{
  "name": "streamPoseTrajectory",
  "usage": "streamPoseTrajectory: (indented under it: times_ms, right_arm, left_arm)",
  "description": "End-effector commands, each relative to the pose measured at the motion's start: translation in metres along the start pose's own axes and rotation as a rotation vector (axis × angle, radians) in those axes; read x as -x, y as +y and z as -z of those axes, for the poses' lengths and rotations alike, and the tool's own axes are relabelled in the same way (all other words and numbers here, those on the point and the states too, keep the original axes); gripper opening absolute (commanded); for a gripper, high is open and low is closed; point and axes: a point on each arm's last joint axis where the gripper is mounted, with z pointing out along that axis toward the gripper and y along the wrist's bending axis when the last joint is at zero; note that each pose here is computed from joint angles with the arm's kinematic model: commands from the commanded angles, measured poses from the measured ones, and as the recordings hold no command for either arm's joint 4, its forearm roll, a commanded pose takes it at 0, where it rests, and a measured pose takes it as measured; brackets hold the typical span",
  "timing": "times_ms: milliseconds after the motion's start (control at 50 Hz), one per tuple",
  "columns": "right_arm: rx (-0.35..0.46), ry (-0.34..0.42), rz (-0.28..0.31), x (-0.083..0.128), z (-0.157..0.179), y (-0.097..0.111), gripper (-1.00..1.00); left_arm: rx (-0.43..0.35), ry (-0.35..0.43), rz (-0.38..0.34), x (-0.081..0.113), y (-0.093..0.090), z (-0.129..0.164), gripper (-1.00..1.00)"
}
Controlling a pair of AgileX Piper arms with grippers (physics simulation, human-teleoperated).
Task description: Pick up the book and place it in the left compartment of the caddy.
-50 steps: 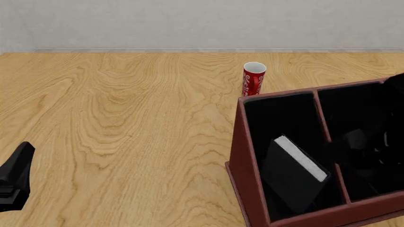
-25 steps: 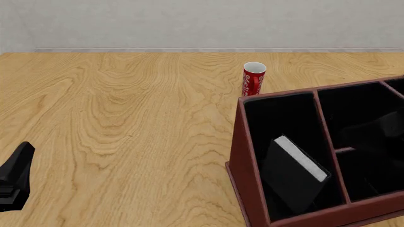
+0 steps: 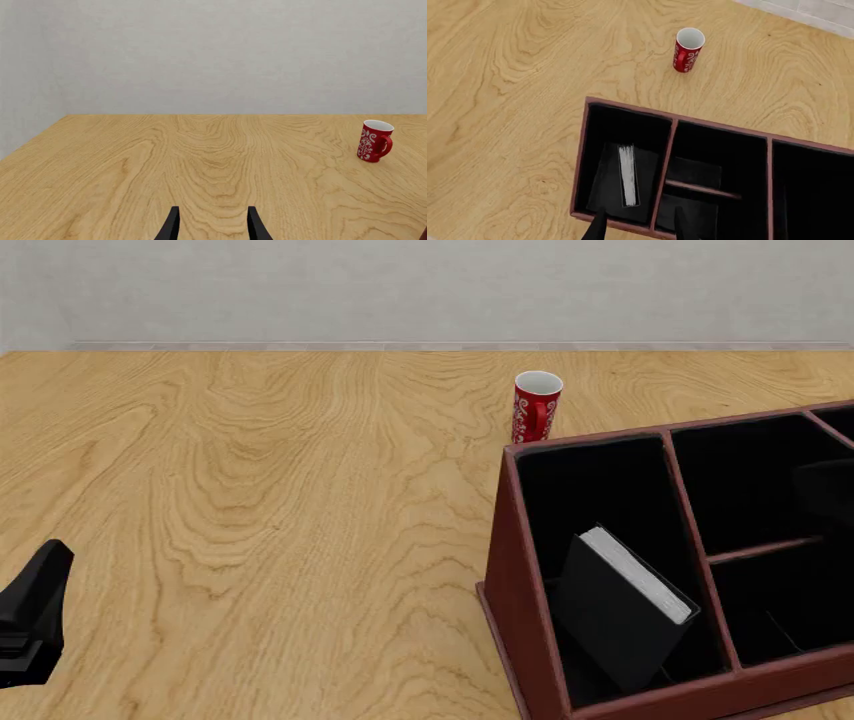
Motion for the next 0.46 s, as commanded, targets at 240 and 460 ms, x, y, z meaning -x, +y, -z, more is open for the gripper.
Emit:
streamPoseTrajectory:
  times_ms: [240,460]
  right_arm:
    - [0.054,-0.166,0.005,0.013,0.044,0.003,1.0]
    - [0.121,-0.302,0.003,0.023,0.055,0.006,1.0]
  left_arm:
    - [0.0,0.0,0.0,0.0,0.0,0.0,1.0]
    - [0.0,0.0,0.0,0.0,0.0,0.0,1.0]
